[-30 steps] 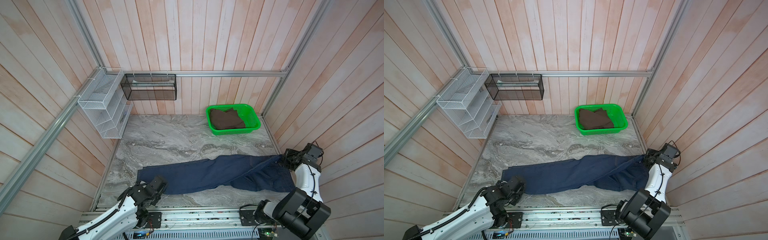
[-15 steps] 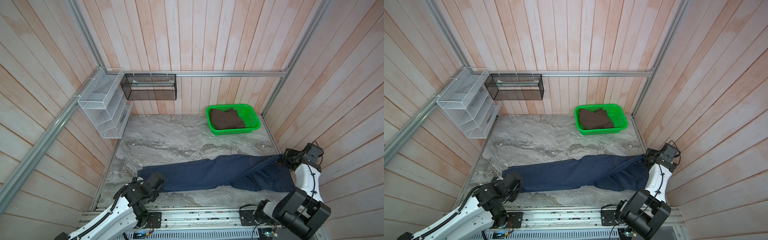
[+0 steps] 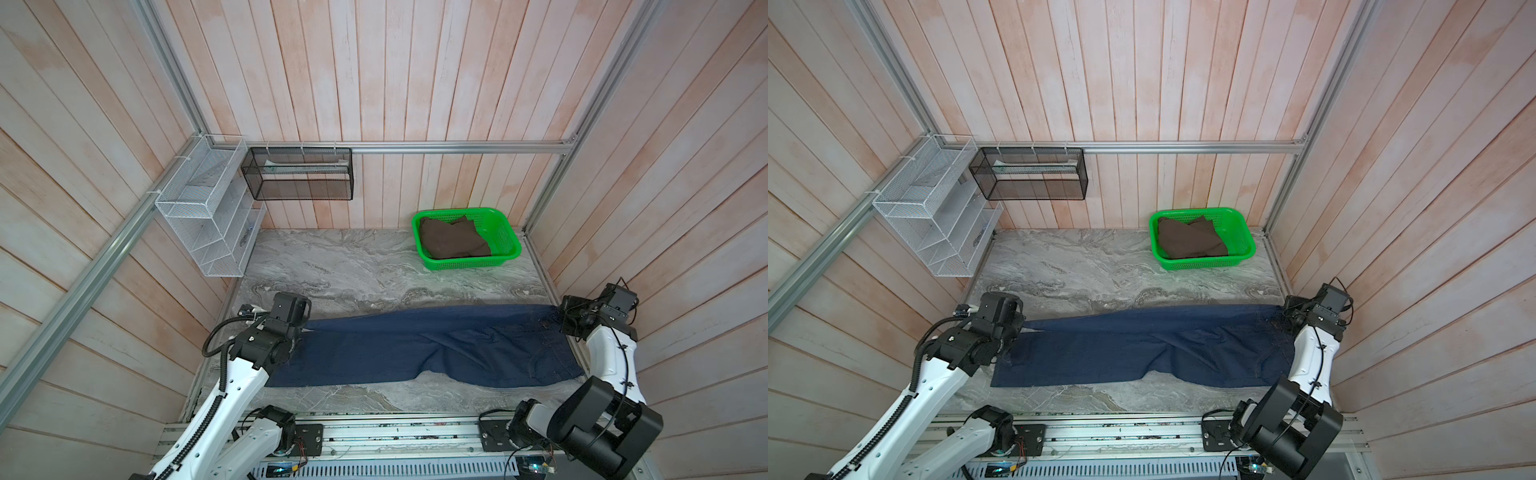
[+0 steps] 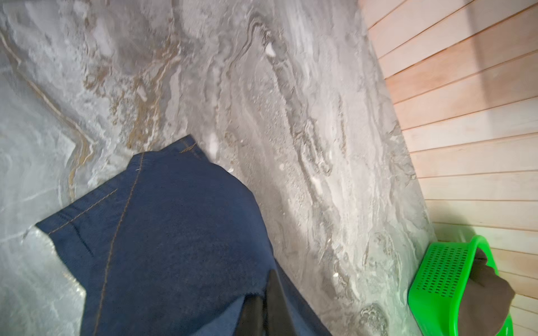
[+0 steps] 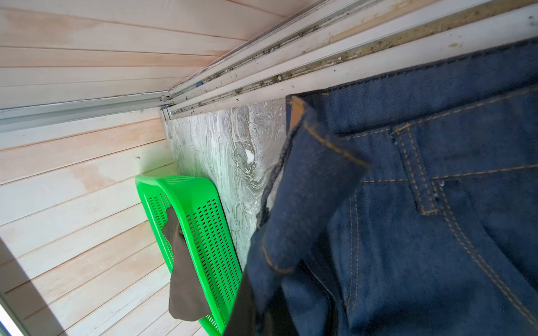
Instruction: Fold and stack the trousers
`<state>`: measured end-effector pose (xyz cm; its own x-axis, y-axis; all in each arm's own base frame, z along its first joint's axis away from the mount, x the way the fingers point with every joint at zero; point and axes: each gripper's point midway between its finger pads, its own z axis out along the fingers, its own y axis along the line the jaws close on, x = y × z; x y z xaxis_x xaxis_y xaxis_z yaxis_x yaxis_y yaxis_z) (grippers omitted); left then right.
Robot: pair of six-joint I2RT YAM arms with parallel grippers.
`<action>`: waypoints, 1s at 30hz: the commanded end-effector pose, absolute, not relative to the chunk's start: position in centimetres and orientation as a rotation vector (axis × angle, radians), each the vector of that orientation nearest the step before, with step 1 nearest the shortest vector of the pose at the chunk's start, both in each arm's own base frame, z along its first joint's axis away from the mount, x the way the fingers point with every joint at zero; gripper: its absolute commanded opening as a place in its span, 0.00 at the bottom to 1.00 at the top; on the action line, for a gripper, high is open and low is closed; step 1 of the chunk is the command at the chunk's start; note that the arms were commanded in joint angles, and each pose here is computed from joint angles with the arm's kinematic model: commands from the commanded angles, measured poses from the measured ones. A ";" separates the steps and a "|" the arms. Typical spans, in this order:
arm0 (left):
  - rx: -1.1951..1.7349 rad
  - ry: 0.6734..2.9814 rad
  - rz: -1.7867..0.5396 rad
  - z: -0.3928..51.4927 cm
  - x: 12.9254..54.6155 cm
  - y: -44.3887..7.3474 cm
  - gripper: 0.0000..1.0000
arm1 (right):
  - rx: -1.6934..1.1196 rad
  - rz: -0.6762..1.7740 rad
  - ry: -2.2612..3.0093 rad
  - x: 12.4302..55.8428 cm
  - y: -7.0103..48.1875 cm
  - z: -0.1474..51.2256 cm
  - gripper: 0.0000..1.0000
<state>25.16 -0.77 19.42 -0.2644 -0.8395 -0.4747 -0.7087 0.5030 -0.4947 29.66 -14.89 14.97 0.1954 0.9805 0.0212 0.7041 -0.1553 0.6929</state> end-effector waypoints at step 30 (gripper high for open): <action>-0.985 2.300 -0.236 14.7 43.6 2.1 0.00 | 1.872 0.466 1.761 41.6 -13.3 11.2 0.00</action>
<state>40.60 1.78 13.53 -0.5286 -0.7334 -0.4275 -0.6536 0.6730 -0.3462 39.80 -11.92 10.73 0.0497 0.9981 -0.0362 0.8199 -0.0201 0.5721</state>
